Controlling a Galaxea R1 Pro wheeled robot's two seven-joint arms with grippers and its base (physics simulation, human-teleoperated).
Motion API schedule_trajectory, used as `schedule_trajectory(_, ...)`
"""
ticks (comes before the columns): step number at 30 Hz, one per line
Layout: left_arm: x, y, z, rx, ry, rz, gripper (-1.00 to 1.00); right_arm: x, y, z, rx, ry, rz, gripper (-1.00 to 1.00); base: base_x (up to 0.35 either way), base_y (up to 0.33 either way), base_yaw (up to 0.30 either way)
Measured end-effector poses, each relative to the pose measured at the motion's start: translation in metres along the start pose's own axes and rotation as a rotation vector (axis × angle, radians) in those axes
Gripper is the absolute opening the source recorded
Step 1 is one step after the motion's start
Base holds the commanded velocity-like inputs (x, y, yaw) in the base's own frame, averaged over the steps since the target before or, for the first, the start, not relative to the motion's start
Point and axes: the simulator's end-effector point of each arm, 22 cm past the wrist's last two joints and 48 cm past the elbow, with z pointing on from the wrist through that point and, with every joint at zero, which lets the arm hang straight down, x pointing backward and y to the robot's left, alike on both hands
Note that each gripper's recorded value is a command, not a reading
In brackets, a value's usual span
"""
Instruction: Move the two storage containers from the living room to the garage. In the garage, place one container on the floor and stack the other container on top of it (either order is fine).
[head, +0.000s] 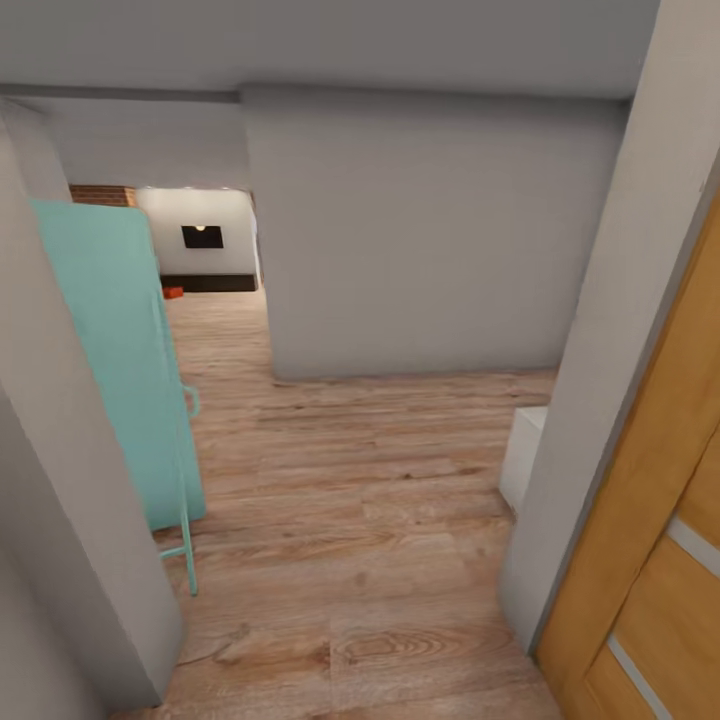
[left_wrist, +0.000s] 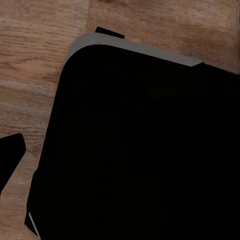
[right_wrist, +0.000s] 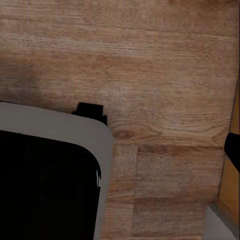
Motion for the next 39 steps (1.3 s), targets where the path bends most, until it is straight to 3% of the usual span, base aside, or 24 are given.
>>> schedule_trajectory(39, -0.0001, -0.0005, 0.0000, 0.001, -0.001, 0.000, 1.00, -0.0003, -0.0003, 0.0000, 0.000, -0.001, -0.002, 1.00, 0.322, 0.000, 0.000)
